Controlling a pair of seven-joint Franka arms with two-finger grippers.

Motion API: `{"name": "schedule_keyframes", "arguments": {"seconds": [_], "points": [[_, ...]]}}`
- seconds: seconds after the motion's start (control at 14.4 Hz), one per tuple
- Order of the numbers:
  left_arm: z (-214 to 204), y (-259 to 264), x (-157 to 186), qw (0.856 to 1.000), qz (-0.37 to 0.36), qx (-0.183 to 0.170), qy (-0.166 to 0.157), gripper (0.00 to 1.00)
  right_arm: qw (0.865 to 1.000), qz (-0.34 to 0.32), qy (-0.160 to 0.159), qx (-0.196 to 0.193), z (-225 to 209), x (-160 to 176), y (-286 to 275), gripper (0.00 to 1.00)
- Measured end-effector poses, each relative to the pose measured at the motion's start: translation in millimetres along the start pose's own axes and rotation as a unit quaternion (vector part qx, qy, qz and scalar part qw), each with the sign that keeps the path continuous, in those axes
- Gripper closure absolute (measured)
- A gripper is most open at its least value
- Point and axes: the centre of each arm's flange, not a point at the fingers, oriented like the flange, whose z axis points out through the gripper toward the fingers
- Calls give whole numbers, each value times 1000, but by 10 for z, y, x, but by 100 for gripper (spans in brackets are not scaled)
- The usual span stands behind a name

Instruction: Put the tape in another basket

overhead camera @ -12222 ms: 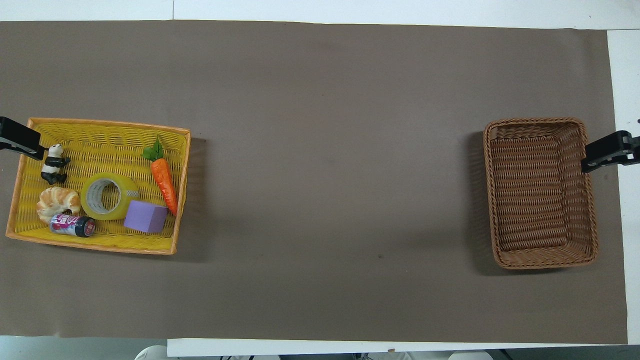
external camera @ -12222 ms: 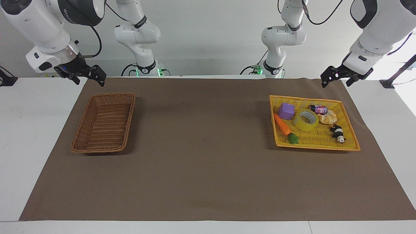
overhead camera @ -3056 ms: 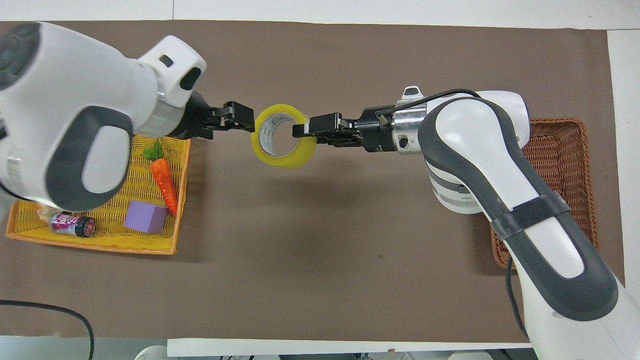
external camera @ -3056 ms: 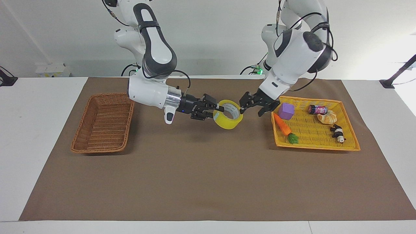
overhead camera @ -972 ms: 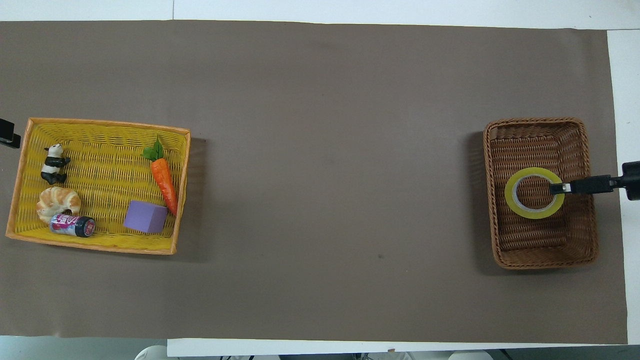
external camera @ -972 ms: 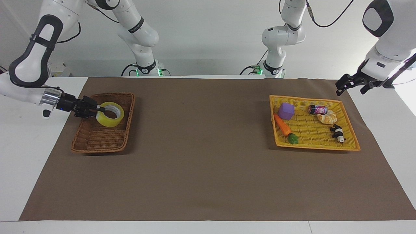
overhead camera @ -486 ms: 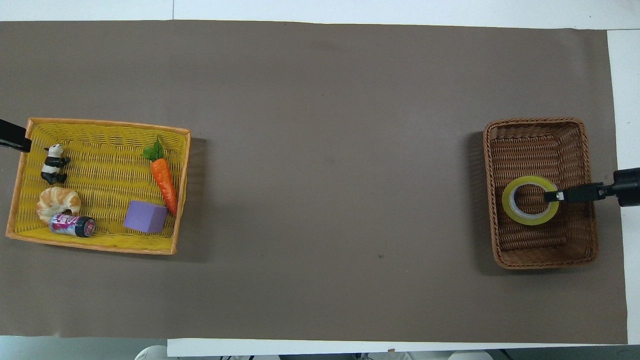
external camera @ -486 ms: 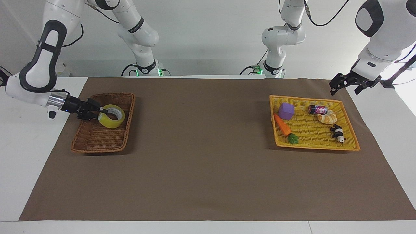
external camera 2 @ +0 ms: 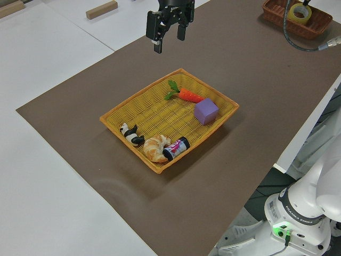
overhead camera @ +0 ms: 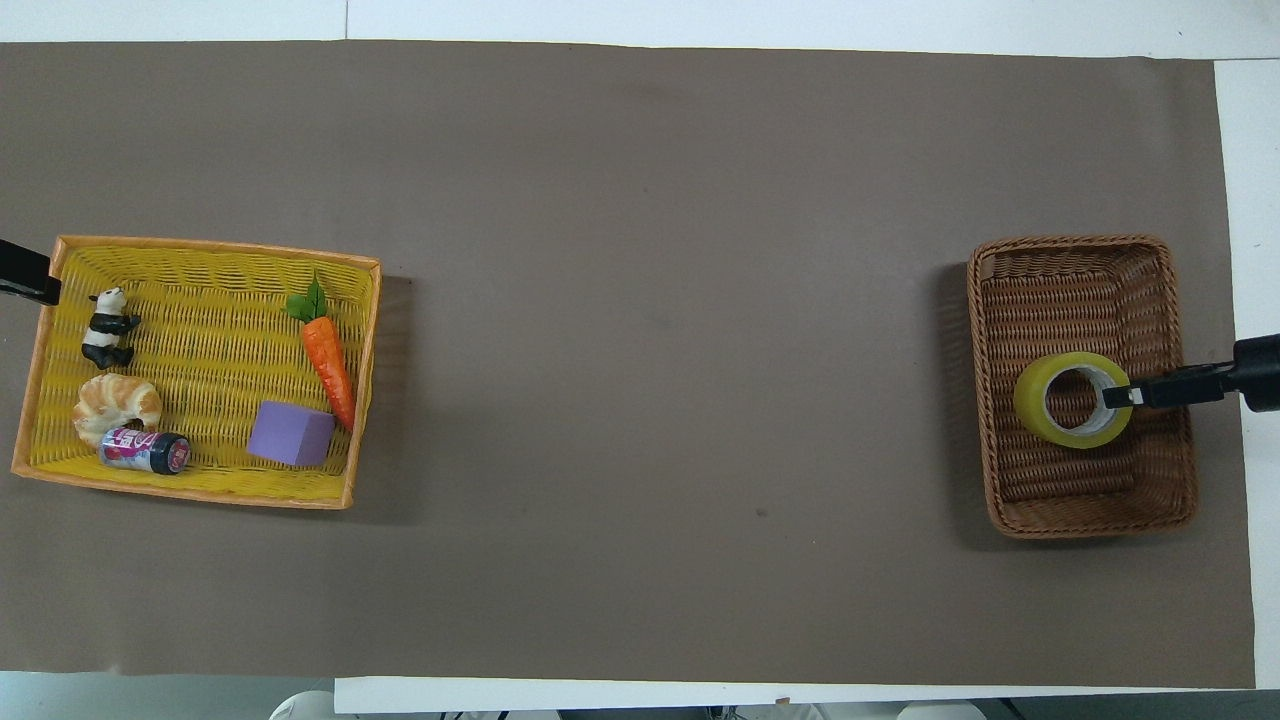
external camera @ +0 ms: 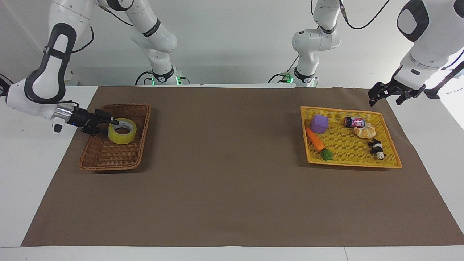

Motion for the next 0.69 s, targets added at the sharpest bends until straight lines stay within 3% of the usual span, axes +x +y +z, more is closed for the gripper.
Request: {"name": "schedule_keyframes", "arguments": {"seconds": [0.35, 0.69], "points": [[0, 0, 0, 1000, 0, 0, 0, 0, 988, -77, -23, -128, -639, 349, -643, 0], [0, 0, 0, 1000, 0, 0, 0, 0, 969, 6, -28, -244, -906, 704, -1709, 0]]}}
